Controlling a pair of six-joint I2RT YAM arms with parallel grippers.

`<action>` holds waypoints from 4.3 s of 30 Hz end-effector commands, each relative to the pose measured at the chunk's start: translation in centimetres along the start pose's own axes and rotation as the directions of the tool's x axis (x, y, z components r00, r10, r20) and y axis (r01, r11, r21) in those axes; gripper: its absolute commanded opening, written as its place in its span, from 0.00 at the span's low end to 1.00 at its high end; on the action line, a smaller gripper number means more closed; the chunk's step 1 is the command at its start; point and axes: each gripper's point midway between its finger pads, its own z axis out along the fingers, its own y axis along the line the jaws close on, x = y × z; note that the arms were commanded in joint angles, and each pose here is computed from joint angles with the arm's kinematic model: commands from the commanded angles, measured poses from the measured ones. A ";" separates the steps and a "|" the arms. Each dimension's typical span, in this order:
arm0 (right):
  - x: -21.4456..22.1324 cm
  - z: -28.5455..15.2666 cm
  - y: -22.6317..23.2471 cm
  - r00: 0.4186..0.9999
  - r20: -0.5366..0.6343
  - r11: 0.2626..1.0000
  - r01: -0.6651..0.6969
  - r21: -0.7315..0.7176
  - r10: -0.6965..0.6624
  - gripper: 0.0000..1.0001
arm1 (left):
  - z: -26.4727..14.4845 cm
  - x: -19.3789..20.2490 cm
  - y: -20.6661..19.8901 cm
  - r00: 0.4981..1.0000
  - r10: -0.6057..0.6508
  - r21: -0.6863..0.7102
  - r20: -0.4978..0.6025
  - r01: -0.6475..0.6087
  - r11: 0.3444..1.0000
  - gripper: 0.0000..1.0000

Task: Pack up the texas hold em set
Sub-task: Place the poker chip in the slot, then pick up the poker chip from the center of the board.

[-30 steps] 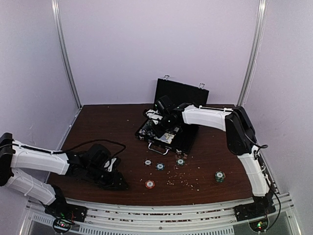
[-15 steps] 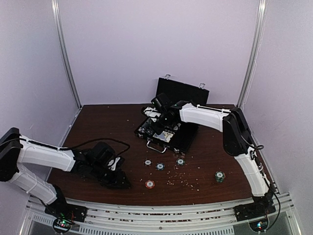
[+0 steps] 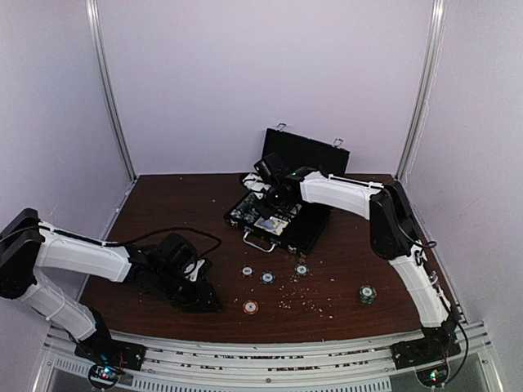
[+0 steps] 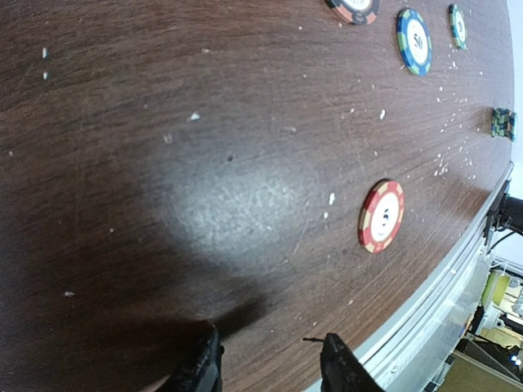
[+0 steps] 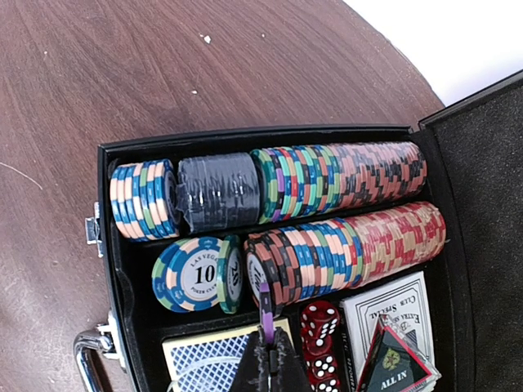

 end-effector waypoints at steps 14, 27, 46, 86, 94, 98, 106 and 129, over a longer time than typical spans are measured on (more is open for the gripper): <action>-0.1 3.1 -1.6 0.997 0.036 0.997 -0.073 0.020 0.072 0.00 | 0.0 -0.6 -0.7 1.000 0.022 0.031 0.009 -0.022 0.999 0.43; -3.3 0.2 -2.8 0.987 0.122 0.993 -0.111 0.025 0.108 0.22 | -0.3 -1.2 -1.4 0.999 0.032 0.039 0.028 -0.033 0.999 0.43; -1.2 -10.9 1.5 0.847 0.174 0.846 -0.439 -0.303 0.502 0.36 | 0.7 -7.7 -6.0 0.969 0.168 0.071 0.181 -0.183 0.980 0.50; 12.2 -17.3 17.2 0.622 -0.304 0.425 -0.745 -0.515 0.722 0.34 | 3.4 -2.0 -11.0 0.944 0.328 0.140 0.046 -0.331 0.933 0.40; 11.9 -16.4 20.6 0.614 -0.351 0.379 -0.748 -0.545 0.707 0.33 | 3.3 -3.7 -9.4 0.952 0.294 0.114 0.084 -0.302 0.946 0.40; 13.0 -16.1 19.9 0.584 -0.344 0.389 -0.780 -0.490 0.735 0.32 | 3.9 -3.8 -9.4 0.947 0.311 0.125 0.083 -0.319 0.939 0.40; 15.4 -17.4 21.7 0.546 -0.429 0.337 -0.815 -0.472 0.720 0.32 | 5.6 -2.6 -8.1 0.946 0.321 0.146 0.042 -0.324 0.935 0.40; 18.3 -22.6 29.2 0.333 -0.674 0.032 -0.908 -0.417 0.659 0.34 | 6.0 5.0 -8.3 0.938 0.323 0.218 -0.122 -0.292 0.931 0.39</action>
